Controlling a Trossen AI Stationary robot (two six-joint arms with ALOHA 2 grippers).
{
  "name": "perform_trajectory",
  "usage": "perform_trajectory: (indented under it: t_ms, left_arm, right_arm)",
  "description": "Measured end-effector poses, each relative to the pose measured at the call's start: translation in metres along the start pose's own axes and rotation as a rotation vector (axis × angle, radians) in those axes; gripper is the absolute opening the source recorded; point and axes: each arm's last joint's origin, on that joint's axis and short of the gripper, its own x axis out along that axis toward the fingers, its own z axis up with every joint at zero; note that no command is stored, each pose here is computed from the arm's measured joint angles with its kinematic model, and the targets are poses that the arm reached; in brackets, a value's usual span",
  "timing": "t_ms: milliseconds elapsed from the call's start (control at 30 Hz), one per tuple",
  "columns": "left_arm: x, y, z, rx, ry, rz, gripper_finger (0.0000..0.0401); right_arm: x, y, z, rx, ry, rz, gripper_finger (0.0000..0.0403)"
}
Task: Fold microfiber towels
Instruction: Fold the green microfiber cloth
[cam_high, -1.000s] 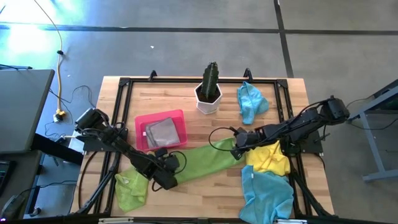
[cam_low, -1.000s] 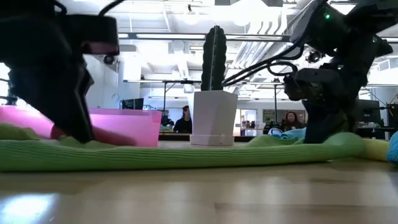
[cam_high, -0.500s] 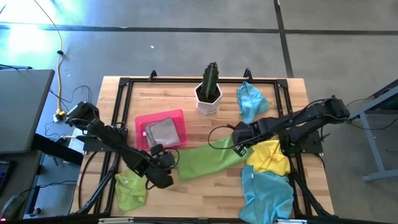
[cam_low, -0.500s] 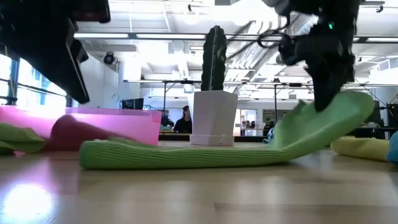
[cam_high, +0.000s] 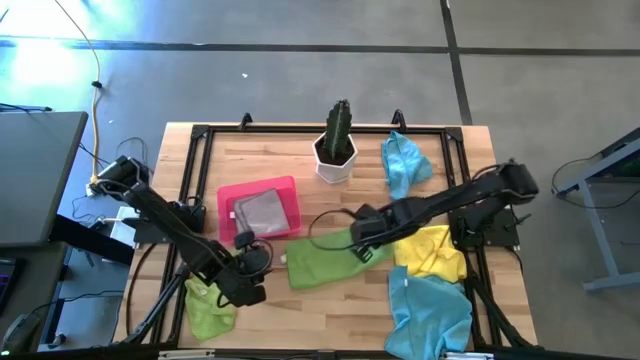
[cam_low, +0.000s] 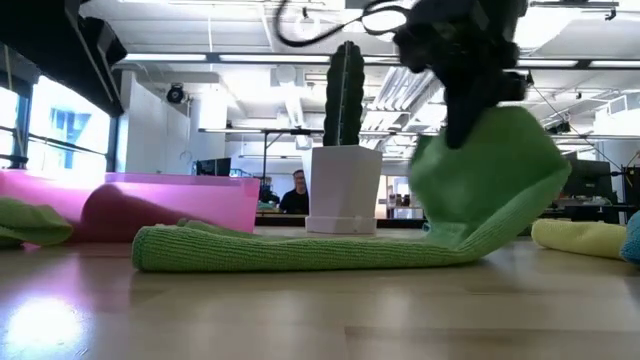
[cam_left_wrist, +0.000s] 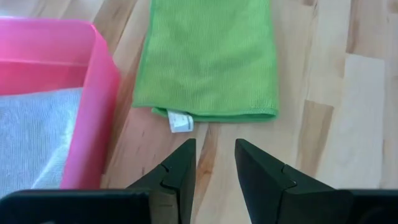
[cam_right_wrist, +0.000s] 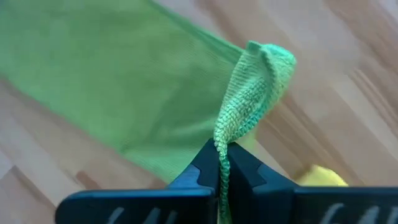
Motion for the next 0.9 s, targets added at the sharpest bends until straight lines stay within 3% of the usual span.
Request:
perform_trajectory:
  t_ms: [300, 633, 900]
  left_arm:
    - [-0.008, 0.004, 0.001, 0.036, 0.008, -0.014, 0.0103]
    - [-0.011, 0.005, -0.004, 0.072, -0.013, 0.032, 0.0103]
    - [-0.016, -0.001, -0.008, 0.080, -0.074, 0.047, 0.0103]
  right_arm:
    - [0.017, 0.051, 0.032, -0.086, -0.006, 0.037, 0.0000]
    - [0.035, 0.093, 0.050, 0.054, -0.070, 0.076, 0.0000]
    - [0.056, 0.121, 0.054, 0.070, -0.090, 0.121, 0.0000]
